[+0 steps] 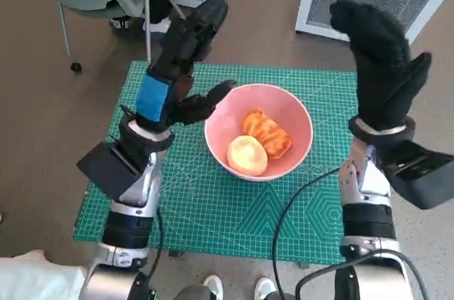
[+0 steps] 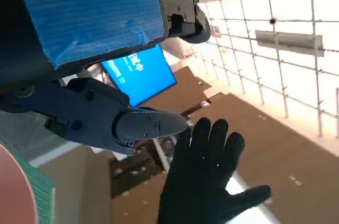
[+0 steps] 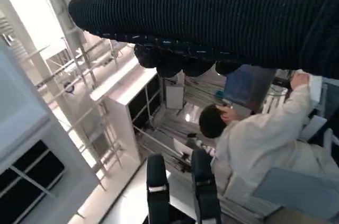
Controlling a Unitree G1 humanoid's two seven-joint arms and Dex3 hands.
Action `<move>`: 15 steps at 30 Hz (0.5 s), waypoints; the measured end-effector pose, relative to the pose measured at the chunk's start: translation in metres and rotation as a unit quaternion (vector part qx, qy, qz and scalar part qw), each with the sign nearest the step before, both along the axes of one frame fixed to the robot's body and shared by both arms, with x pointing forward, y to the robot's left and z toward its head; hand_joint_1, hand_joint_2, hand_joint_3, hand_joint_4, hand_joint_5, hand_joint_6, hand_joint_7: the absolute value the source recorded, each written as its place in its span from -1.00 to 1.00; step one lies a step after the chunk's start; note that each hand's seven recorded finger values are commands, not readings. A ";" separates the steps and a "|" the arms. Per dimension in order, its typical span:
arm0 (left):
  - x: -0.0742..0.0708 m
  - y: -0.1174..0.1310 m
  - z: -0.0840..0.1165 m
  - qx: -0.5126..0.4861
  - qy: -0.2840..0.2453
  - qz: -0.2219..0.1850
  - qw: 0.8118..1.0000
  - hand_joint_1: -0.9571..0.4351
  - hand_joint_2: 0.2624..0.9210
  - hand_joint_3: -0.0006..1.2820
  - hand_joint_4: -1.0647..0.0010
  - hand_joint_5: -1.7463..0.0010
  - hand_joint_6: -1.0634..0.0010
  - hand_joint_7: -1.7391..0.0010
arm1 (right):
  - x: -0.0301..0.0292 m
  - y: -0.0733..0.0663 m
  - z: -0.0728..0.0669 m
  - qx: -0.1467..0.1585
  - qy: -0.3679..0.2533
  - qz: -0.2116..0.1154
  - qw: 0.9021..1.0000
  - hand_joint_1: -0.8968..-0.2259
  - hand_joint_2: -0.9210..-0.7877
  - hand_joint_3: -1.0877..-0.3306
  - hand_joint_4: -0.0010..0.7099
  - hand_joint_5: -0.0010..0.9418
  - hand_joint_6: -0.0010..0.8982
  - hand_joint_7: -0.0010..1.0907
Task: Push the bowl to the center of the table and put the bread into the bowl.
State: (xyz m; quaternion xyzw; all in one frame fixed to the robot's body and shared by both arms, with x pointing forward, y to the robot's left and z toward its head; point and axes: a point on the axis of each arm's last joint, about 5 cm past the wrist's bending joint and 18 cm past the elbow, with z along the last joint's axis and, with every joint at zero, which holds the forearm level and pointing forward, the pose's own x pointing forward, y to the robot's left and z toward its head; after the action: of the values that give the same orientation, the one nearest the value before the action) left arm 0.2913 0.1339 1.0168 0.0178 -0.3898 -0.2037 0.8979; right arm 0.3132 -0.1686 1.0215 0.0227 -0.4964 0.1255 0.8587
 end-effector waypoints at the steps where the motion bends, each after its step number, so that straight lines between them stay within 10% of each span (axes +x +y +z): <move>1: 0.000 0.000 -0.001 -0.003 0.003 -0.002 1.000 -0.28 1.00 -0.36 0.55 1.00 1.00 0.22 | -0.0002 0.000 0.001 0.000 -0.001 0.000 1.000 -0.05 -1.00 -0.15 0.10 -0.99 -0.48 -0.42; 15: -0.001 -0.001 -0.001 -0.034 0.014 -0.022 0.999 -0.30 1.00 -0.33 0.57 1.00 1.00 0.23 | -0.0020 0.000 0.008 -0.011 -0.013 -0.012 1.000 -0.02 -1.00 -0.15 0.09 -1.00 -0.46 -0.40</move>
State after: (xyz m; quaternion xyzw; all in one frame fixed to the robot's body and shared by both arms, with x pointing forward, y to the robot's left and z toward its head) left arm 0.2898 0.1330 1.0156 -0.0247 -0.3841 -0.2103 0.8987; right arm 0.3112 -0.1686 1.0295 0.0061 -0.5066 0.1213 0.8536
